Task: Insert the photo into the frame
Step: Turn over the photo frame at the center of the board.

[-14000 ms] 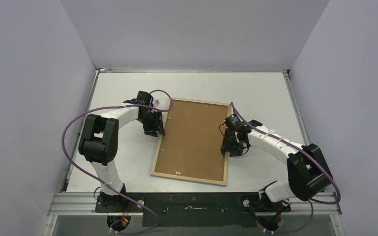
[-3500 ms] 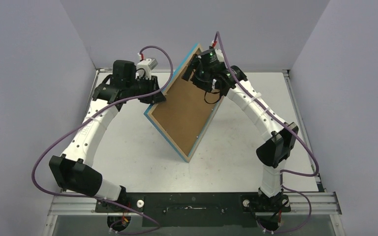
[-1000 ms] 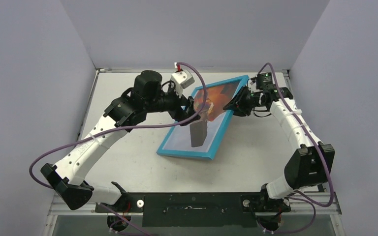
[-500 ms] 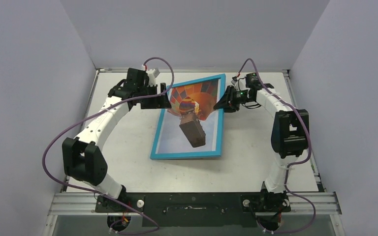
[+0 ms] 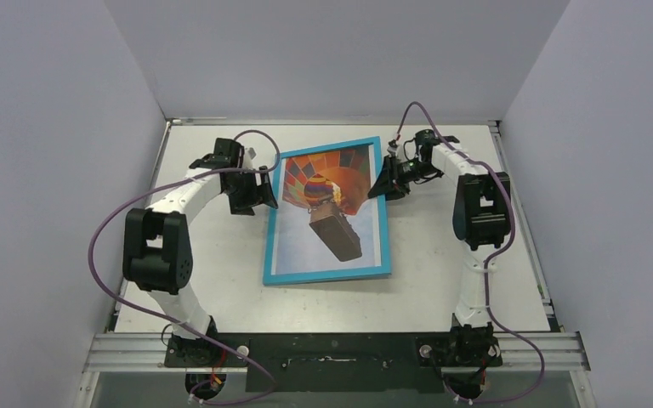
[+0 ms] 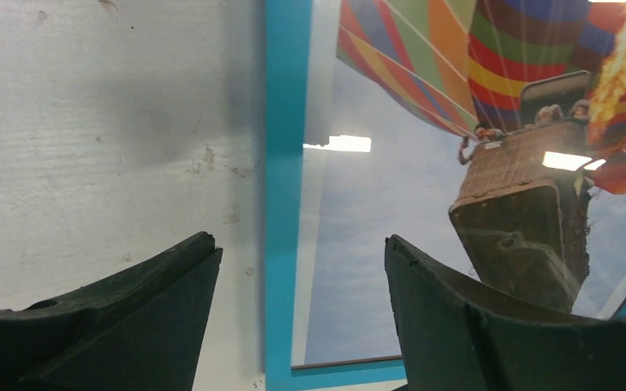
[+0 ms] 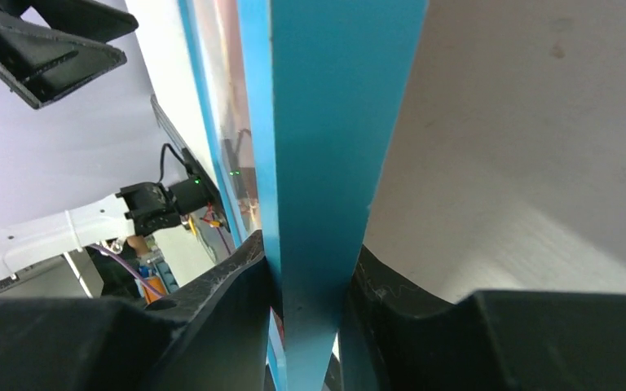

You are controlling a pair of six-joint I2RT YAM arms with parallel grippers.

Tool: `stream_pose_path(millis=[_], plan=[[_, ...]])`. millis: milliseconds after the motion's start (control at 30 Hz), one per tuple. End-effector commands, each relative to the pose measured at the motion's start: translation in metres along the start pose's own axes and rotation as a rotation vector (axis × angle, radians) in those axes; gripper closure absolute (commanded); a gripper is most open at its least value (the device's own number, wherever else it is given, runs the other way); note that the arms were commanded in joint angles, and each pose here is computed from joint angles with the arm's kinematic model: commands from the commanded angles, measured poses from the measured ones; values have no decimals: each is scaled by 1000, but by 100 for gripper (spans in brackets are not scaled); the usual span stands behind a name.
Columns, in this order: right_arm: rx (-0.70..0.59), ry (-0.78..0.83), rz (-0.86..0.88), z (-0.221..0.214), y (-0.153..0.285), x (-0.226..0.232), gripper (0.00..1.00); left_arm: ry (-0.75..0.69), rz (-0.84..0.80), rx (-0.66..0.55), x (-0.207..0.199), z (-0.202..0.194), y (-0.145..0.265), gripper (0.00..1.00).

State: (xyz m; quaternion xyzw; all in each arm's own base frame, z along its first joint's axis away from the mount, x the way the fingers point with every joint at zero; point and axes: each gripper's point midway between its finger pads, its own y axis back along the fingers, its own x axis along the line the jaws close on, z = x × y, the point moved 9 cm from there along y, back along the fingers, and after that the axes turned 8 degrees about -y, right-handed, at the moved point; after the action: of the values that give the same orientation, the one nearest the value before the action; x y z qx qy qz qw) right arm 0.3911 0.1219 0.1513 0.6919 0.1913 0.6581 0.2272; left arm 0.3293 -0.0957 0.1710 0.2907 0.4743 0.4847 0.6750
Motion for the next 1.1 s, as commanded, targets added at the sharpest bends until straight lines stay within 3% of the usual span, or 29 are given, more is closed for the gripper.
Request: stream_pose_path(millis=[0, 167, 367, 667, 867, 900, 933, 967, 1067], plan=[[22, 175, -54, 9, 3, -9, 69, 36, 18, 27, 14, 3, -25, 28], [27, 163, -83, 9, -1, -17, 60, 75, 59, 46, 24, 2, -42, 30], [-18, 145, -117, 14, 1, -22, 45, 95, -10, 12, 25, 5, -53, 28], [-233, 119, -271, 16, 37, -17, 32, 77, 44, -8, 23, 15, -35, 29], [-500, 51, -525, -4, 75, -4, 28, 54, 88, -37, 16, 16, 3, 29], [-551, 37, -564, -10, 83, 0, 28, 54, 90, -49, 14, 17, 11, 28], [-612, 31, -592, -20, 94, 8, 27, 51, 90, -58, 11, 17, 19, 21], [-666, 16, -622, -29, 102, 12, 26, 48, 86, -68, 9, 17, 27, 6], [-771, -20, -663, -61, 118, 22, 15, 20, 70, -104, 0, 15, 53, 3]])
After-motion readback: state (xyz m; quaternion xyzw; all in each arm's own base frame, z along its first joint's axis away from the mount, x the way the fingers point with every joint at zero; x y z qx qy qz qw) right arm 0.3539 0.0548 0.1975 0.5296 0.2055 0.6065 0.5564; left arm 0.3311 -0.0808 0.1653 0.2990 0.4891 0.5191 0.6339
